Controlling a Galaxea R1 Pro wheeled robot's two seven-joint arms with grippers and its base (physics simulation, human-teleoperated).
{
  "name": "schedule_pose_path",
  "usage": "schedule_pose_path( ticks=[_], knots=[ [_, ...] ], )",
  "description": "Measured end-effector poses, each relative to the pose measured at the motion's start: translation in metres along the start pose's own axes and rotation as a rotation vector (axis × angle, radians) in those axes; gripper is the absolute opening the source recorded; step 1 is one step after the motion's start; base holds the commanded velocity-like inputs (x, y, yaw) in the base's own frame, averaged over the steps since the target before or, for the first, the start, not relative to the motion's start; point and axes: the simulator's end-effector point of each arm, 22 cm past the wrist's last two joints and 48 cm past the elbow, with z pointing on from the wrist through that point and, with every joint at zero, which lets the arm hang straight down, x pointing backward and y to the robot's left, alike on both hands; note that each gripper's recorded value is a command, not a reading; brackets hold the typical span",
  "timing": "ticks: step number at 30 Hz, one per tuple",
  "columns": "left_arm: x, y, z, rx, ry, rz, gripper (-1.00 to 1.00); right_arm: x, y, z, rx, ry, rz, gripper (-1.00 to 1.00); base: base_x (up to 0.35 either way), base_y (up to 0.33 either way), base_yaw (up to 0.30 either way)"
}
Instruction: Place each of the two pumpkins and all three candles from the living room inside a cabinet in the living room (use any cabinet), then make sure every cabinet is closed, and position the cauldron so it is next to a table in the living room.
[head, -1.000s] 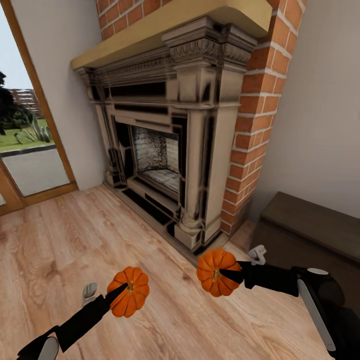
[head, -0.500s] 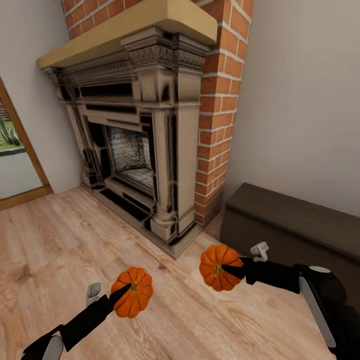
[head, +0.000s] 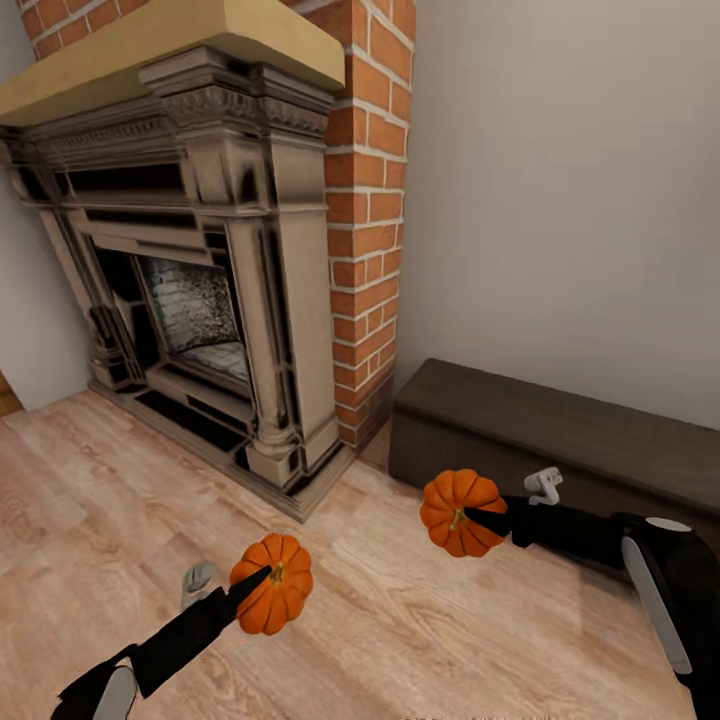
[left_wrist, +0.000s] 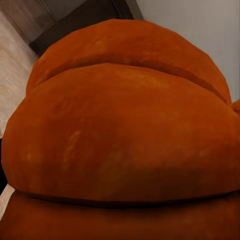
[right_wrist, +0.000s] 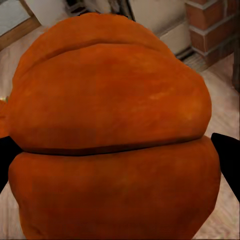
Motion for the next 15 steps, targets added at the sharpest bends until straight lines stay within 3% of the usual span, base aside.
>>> schedule_pose_path(
  ticks=[3,7,15],
  knots=[
    [0.005,0.008,0.005,-0.053,0.008,-0.001,-1.00,-0.004,-0.018,-0.015,0.039,0.012,-0.022,-1.00,-0.024,-0.347,-0.300],
    [0.012,0.001,0.014,-0.044,0.025,-0.003,-1.00,-0.004,-0.022,-0.018,0.051,0.015,-0.030,-1.00,-0.059,-0.290,-0.300],
    [-0.007,-0.019,0.012,-0.007,0.004,-0.005,-1.00,-0.011,-0.018,-0.023,0.050,0.001,-0.039,-1.00,-0.012,-0.053,-0.300]
  ],
)
